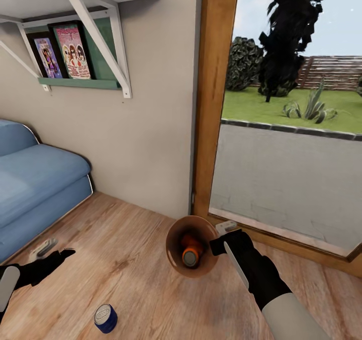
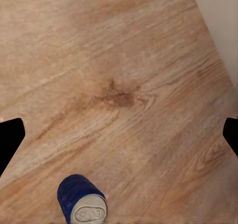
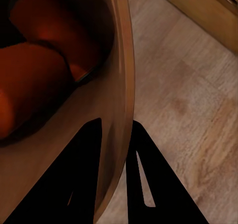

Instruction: Put the three can of soda from the living room inside the tash can in the kitchen.

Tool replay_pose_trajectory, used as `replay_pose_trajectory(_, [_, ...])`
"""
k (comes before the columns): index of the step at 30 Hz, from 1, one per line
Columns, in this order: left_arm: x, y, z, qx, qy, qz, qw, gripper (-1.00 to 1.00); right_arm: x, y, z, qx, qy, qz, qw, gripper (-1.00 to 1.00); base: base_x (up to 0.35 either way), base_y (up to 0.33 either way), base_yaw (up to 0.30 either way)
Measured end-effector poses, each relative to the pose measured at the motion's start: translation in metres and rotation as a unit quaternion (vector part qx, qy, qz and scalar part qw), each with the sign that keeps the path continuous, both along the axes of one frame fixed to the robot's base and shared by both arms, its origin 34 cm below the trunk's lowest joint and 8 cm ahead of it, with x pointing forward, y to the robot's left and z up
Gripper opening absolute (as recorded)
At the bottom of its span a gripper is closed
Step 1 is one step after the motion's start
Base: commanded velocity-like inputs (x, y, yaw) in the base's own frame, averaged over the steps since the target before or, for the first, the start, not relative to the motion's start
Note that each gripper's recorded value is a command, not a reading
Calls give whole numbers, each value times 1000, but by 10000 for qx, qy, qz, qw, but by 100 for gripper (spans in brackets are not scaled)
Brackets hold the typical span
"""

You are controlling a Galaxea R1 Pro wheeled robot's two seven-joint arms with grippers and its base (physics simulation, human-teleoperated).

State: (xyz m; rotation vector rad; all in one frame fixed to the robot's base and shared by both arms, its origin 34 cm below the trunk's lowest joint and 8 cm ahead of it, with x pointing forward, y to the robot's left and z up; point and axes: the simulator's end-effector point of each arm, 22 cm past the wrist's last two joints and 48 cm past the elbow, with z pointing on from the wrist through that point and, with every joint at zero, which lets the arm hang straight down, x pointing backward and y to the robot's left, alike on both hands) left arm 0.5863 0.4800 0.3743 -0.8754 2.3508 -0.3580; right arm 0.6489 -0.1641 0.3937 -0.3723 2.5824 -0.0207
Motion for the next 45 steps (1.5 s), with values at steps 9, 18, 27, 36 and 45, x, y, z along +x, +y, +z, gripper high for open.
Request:
replay_pose_trajectory(9, [-15,-13,-12,68,509,-319,9982,100,0,0,0,-13,7,0,10000,-100,0,0,0])
replay_pose_trajectory(18, [3,-92,-30,-256,1065,-743,9912,100,-3,0,-15,-10,144,0,9999,-100,0,0,0])
replay_pose_trajectory(27, [44,-142,-24,239,1135,-1270,9851,100,-8,-1,-36,-29,330,-1,9995,-100,0,0,0])
replay_pose_trajectory(36, [52,-134,-19,384,1069,-1215,9861,100,-10,46,-17,212,455,141,9986,-100,0,0,0])
replay_pose_trajectory(45, [45,-123,-25,569,1258,-1089,9844,100,39,67,70,485,-584,162,9970,-100,0,0,0])
